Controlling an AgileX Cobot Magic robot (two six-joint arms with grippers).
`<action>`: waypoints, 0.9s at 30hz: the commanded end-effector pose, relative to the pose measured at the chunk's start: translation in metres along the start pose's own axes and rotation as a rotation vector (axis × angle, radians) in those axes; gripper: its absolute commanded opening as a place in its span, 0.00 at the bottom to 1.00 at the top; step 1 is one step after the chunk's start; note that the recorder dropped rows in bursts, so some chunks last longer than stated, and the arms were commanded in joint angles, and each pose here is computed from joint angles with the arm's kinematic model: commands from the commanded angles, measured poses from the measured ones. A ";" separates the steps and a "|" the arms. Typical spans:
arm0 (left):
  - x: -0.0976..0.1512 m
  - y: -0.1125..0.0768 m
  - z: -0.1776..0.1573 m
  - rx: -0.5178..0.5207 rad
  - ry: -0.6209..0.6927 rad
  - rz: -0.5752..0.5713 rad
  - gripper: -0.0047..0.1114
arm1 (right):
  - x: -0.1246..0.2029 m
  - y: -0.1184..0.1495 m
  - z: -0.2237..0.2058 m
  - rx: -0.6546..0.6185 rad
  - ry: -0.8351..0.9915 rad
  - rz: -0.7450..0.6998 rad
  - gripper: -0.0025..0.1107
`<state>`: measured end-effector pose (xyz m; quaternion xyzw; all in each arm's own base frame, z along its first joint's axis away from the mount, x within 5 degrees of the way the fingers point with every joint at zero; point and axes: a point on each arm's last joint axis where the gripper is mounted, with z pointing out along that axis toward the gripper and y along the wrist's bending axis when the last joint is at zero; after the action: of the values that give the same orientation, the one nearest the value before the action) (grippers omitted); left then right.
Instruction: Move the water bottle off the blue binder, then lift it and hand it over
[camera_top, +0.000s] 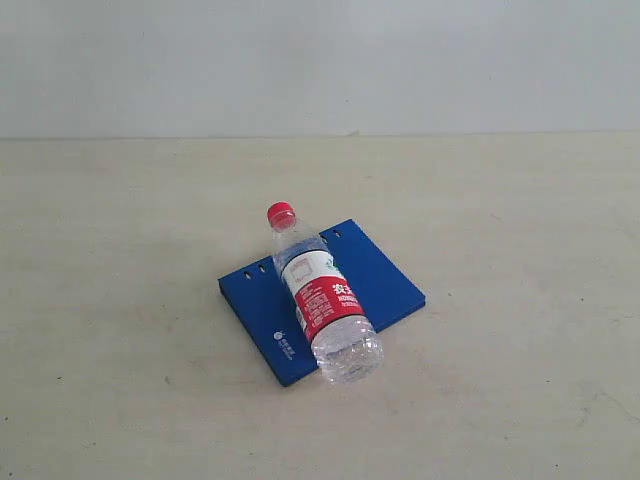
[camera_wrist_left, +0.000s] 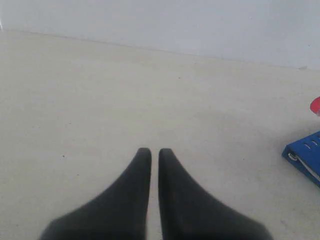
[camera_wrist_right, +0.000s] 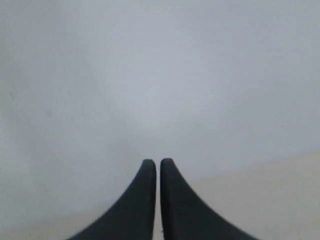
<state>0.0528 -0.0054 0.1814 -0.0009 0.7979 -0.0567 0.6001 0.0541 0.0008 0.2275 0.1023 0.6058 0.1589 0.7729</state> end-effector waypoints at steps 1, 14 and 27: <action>0.001 0.000 0.000 0.006 -0.004 0.006 0.09 | -0.028 0.003 -0.005 -0.044 -0.306 0.079 0.03; 0.001 0.000 0.000 0.006 -0.004 0.006 0.09 | 0.029 -0.006 -0.005 0.223 0.259 1.033 0.03; 0.001 0.000 0.000 0.006 -0.004 0.006 0.09 | 0.054 -0.012 -0.020 0.516 0.478 1.175 0.03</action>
<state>0.0528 -0.0054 0.1814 0.0000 0.7979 -0.0560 0.6002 0.0486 0.0082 0.1686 0.5556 0.6245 0.4140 0.3605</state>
